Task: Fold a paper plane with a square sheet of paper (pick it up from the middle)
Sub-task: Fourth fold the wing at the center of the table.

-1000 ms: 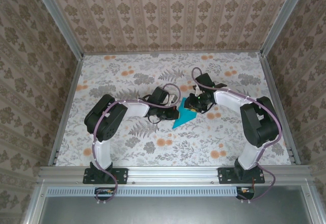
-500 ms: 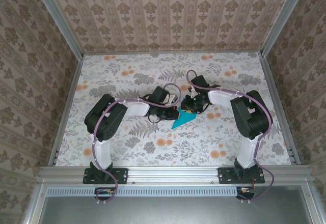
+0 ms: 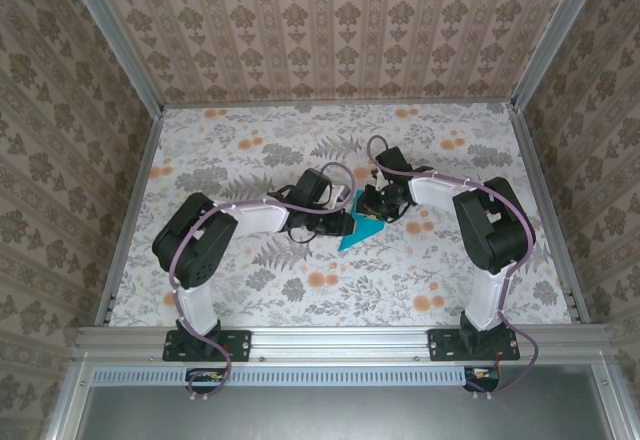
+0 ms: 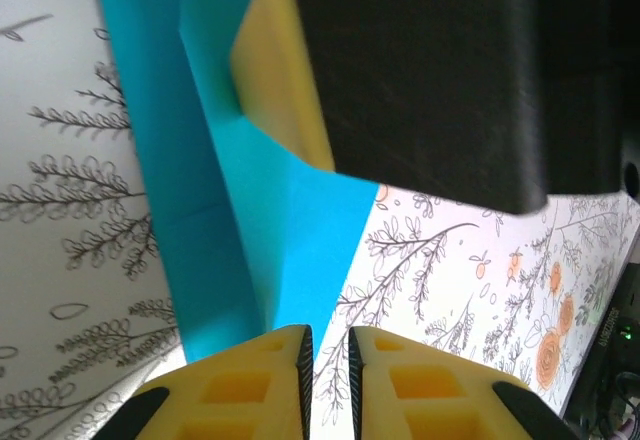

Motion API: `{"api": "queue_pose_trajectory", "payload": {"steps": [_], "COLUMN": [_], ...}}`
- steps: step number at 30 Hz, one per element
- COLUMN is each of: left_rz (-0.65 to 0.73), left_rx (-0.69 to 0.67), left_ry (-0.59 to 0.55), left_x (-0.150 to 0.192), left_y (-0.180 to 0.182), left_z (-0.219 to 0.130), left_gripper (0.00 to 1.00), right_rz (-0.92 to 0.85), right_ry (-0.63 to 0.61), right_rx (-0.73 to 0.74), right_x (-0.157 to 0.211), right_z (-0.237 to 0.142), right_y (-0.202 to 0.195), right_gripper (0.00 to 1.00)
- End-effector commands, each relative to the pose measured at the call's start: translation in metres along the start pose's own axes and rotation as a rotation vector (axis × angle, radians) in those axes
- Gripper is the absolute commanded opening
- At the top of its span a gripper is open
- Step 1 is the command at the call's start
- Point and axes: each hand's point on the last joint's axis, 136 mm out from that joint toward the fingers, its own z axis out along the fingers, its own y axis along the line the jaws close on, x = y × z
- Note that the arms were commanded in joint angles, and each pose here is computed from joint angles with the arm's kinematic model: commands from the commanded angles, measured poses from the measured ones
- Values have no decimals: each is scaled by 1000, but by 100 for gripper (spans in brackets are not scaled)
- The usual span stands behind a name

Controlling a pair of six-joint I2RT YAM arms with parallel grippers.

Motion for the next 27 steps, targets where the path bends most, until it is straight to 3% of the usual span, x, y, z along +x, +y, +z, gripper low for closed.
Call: {"api": "queue_pose_trajectory", "payload": {"steps": [1,11,27], "left_rz": [-5,-29,-67], "left_rx": [27,22,-43], "left_ry": [-9,-9,1], "left_x": [5,12,16], "left_y": [-9,-3,19], "left_z": [-3,4,9], "left_gripper": [20,21,13], "right_rz": [23,38,72], "right_ry": [-32,-27,-14], "right_rx": [22,38,104], "right_x": [-4,-3,1], "right_z": [-5,-3,0], "right_y": [-5,-9,-25], "right_gripper": [26,26,25]}}
